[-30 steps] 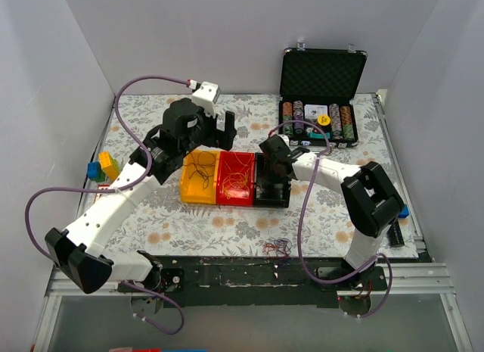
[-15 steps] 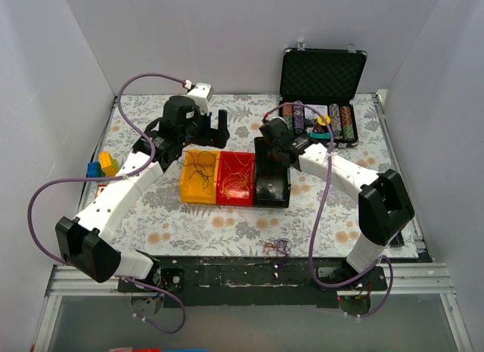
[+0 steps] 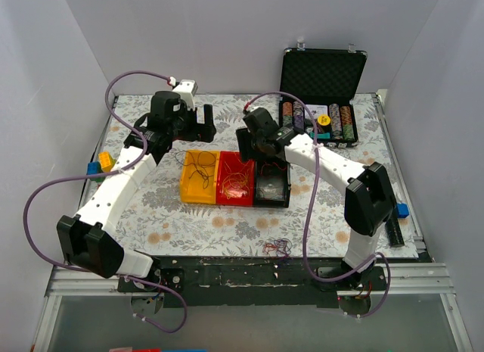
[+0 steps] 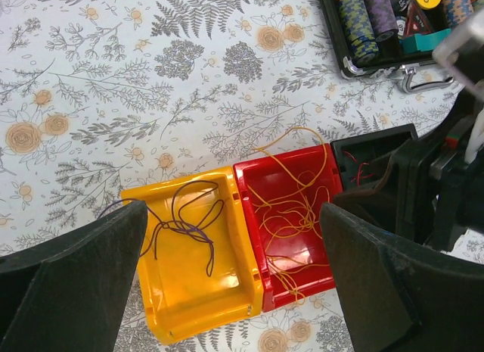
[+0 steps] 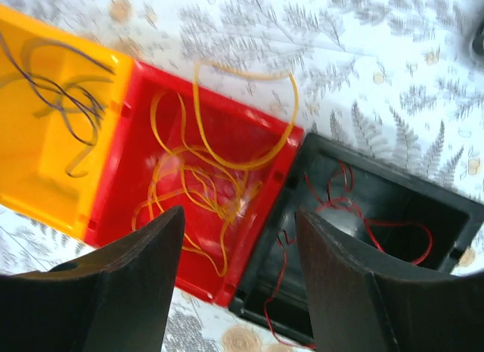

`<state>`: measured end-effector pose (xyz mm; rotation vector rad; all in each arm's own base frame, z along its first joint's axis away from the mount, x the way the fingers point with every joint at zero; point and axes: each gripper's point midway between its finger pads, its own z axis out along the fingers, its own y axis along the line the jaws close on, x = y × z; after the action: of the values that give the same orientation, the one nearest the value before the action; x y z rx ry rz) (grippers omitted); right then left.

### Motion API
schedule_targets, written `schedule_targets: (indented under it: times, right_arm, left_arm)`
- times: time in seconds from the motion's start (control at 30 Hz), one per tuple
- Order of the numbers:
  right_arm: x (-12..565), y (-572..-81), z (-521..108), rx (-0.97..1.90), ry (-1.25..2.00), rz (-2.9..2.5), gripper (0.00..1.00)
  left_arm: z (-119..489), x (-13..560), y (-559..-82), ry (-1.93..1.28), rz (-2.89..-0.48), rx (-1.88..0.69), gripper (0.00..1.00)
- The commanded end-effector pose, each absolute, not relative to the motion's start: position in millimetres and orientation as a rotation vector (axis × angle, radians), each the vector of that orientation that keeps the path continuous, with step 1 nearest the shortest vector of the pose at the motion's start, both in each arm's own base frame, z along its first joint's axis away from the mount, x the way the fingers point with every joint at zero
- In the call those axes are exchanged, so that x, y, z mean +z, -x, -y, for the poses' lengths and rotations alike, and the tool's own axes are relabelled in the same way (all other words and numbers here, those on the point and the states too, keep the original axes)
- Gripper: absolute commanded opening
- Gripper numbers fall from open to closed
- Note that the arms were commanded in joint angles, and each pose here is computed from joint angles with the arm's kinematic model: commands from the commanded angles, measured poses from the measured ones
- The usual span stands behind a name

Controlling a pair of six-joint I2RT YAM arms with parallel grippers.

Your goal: Untangle the cables

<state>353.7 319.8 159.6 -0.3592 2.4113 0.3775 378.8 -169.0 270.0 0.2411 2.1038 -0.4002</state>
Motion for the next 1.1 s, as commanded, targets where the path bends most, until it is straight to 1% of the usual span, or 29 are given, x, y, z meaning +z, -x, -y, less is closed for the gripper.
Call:
schedule_targets:
  times: [0.0,0.1,0.2,0.23,0.47,0.67,1.0,1.07]
  right_arm:
    - [144.4,-331.2,-291.3,0.306,0.318,-2.455,0.67]
    - [147.2,-322.4,-294.5,0.421,0.301,-2.389,0.66]
    - [166.2,-327.7,-314.3,0.504,0.354,-2.310,0.66]
    - [165.0,-330.1,-319.9,0.495,0.390,-2.317,0.66]
    - [164.4,-344.5,-358.2,0.472,0.567,-2.269,0.56]
    - [141.4,-357.3,-370.6,0.427,0.589,-2.303,0.53]
    - [113.1,-373.6,-370.0,0.326,0.567,-2.329,0.51]
    - [110.7,-374.5,-371.4,0.322,0.575,-2.327,0.49]
  left_arm:
    - [169.2,297.4,-370.3,-0.275,-2.020,-0.432,0.98]
    - [170.4,299.1,-369.3,-0.283,-2.010,-0.441,0.98]
    - [170.5,294.6,-371.5,-0.267,-2.028,-0.445,0.98]
    - [170.2,294.4,-372.9,-0.261,-2.033,-0.447,0.98]
    - [162.2,291.1,-375.8,-0.236,-2.059,-0.451,0.98]
    - [156.2,285.8,-378.7,-0.222,-2.078,-0.457,0.98]
    - [138.9,288.8,-377.7,-0.224,-2.057,-0.429,0.98]
    - [137.0,289.5,-378.0,-0.218,-2.056,-0.432,0.98]
